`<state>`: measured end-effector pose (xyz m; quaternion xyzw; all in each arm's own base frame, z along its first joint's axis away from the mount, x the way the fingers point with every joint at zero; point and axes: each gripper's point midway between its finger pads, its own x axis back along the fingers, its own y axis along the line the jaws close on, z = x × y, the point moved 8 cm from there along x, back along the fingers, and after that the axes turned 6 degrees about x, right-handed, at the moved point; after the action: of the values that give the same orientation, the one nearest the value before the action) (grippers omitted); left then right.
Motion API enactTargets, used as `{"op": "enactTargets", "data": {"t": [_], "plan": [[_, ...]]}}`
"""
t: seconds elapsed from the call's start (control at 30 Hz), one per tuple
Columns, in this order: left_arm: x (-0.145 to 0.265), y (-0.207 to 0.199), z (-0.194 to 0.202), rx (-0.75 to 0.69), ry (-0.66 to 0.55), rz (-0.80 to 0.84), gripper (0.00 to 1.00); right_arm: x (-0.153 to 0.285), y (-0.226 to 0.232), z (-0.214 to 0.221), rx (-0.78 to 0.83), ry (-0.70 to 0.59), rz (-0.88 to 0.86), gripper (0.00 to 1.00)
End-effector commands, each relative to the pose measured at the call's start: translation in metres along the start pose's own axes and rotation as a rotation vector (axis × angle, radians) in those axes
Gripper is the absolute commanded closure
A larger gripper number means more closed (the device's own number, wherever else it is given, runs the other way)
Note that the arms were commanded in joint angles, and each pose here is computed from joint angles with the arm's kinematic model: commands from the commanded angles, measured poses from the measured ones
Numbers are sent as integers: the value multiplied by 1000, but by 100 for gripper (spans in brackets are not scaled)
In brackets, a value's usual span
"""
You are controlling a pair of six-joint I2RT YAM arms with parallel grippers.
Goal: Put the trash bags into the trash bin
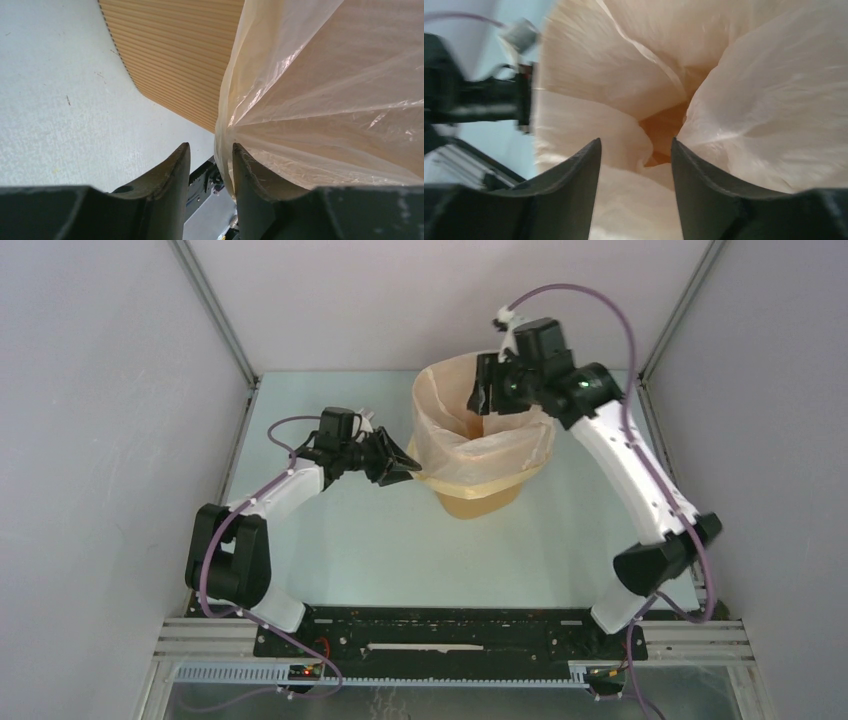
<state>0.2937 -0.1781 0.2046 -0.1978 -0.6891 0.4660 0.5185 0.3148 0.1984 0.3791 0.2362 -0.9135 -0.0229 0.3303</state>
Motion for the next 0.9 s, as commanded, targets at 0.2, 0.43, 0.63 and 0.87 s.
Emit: {"op": "enactTargets", "data": {"t": [0.2, 0.43, 0.63, 0.87], "plan": [[9, -30, -1, -95, -30, 61, 69, -67, 18, 70, -11, 203, 139, 51], [9, -33, -3, -99, -26, 69, 71, -81, 30, 86, -136, 165, 101, 56], [8, -32, -2, -102, -22, 69, 73, -63, -5, 47, -109, 110, 161, 49], [6, -28, -2, -101, -11, 62, 78, -76, -30, 39, -10, 102, 213, 32]]}}
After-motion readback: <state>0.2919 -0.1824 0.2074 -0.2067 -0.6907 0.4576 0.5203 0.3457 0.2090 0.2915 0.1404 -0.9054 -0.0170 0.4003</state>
